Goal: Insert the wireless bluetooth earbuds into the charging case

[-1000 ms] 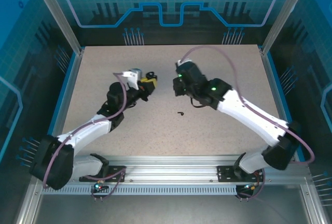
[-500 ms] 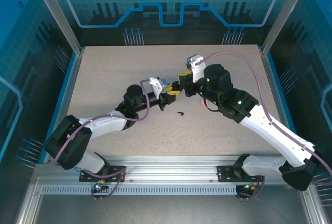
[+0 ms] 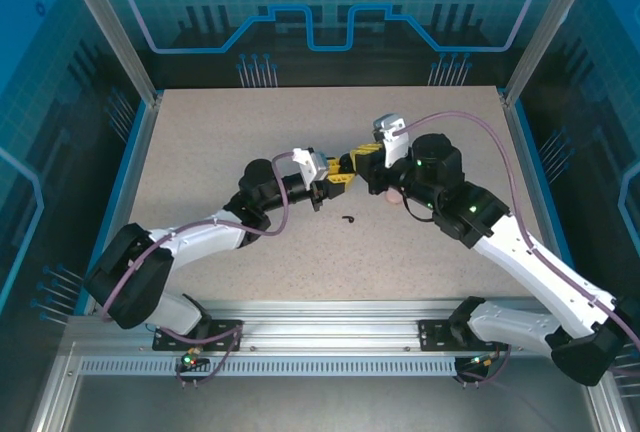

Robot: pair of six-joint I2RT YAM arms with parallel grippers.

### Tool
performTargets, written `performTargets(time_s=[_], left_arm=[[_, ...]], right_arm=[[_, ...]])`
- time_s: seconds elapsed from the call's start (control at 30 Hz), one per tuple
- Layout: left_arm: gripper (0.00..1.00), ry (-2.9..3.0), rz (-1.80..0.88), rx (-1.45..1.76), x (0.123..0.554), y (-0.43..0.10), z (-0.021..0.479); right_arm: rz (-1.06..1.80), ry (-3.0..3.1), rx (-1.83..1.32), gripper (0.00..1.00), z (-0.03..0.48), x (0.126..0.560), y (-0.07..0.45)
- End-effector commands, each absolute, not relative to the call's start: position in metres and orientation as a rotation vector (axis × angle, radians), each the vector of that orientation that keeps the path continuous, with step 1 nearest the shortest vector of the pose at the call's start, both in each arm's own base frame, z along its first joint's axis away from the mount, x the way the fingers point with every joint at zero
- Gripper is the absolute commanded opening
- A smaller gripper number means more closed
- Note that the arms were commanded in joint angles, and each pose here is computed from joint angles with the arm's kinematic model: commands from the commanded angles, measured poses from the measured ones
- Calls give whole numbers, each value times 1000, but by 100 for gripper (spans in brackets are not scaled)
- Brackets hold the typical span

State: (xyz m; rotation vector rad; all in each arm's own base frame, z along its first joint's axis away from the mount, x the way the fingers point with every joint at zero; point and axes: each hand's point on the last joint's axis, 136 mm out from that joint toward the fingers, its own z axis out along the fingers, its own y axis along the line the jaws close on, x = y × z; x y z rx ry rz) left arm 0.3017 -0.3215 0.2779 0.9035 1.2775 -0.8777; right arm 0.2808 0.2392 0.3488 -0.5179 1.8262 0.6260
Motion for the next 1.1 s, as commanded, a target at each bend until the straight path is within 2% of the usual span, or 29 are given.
performTargets(time_s=[0.0, 0.63, 0.83, 0.97, 1.07], left_arm=[[0, 1163, -884, 933, 288, -323, 310], [0, 1172, -925, 928, 283, -326, 314], [0, 1254, -822, 865, 297, -313, 299], [0, 1304, -749, 789, 305, -293, 289], [0, 1325, -728, 751, 305, -282, 288]], right_arm=[[676, 1783, -508, 11, 355, 279, 241], [677, 1770, -493, 10, 341, 287, 243], [654, 1837, -367, 9, 346, 285, 219], [610, 2011, -277, 10, 309, 277, 199], [606, 2158, -242, 11, 260, 269, 197]])
